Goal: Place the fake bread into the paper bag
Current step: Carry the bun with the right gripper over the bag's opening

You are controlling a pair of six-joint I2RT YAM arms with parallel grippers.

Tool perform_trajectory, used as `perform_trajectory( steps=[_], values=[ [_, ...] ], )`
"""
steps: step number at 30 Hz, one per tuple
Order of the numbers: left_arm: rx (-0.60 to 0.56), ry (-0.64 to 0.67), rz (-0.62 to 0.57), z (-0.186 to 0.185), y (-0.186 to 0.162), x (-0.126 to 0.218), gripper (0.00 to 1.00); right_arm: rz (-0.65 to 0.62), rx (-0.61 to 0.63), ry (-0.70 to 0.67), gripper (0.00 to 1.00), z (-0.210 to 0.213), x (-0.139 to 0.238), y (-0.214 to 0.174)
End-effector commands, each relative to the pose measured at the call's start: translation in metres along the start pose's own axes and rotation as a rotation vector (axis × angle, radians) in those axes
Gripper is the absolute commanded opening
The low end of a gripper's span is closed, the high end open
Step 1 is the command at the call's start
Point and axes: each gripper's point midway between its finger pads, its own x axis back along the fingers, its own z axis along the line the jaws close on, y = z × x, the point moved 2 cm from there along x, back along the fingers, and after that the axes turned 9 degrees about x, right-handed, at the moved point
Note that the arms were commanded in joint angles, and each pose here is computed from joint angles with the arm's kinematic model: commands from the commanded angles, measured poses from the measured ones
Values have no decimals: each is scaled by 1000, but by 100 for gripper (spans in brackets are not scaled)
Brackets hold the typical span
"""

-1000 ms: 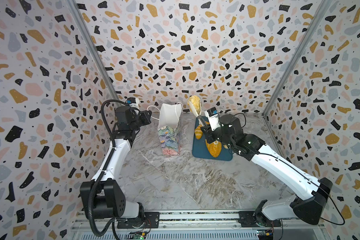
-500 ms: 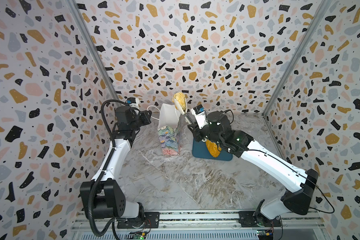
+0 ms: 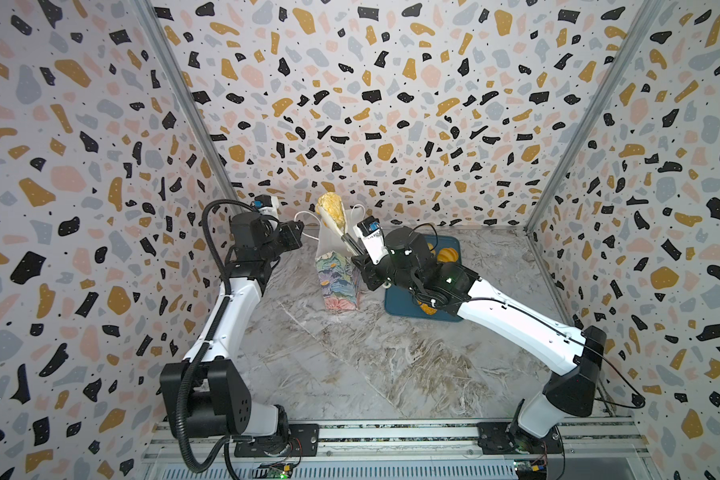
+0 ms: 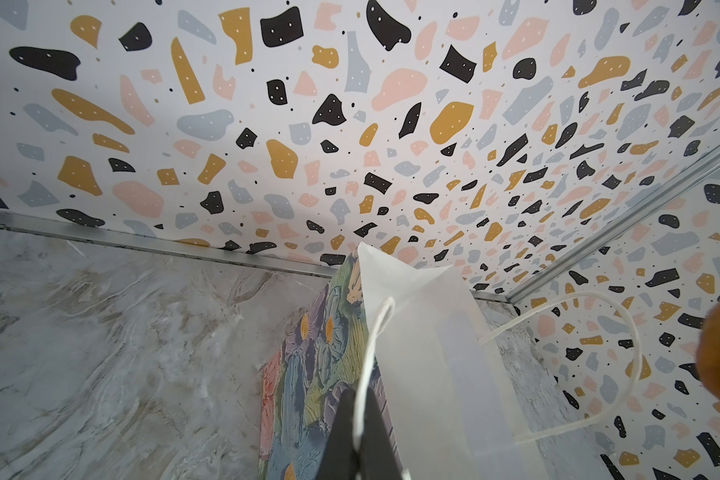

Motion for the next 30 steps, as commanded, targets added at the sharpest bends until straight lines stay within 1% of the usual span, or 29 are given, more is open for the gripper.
perform_trajectory(
  steps=[1,5,13,20,23,28,30],
  values=[
    [-20,-34,-33,-9,7,4,0,-66,-4,-14,28,-2,9,29],
    [-20,-32,-35,-9,8,4,0,-8,-1,-36,28,-3,-3,17],
    [-23,-28,-33,-9,7,4,0,57,2,-68,28,-6,-16,0],
    [-22,-27,-33,-8,8,4,0,139,-20,-126,29,-16,-23,-16],
    [-25,-29,-37,-10,9,5,0,153,-26,-141,29,-19,-22,-19],
    [-24,-28,-37,-10,8,5,0,170,-35,-156,32,-23,-20,-23],
    [-22,-27,-34,-9,8,5,0,177,-39,-168,36,-26,-19,-25]
  ],
)
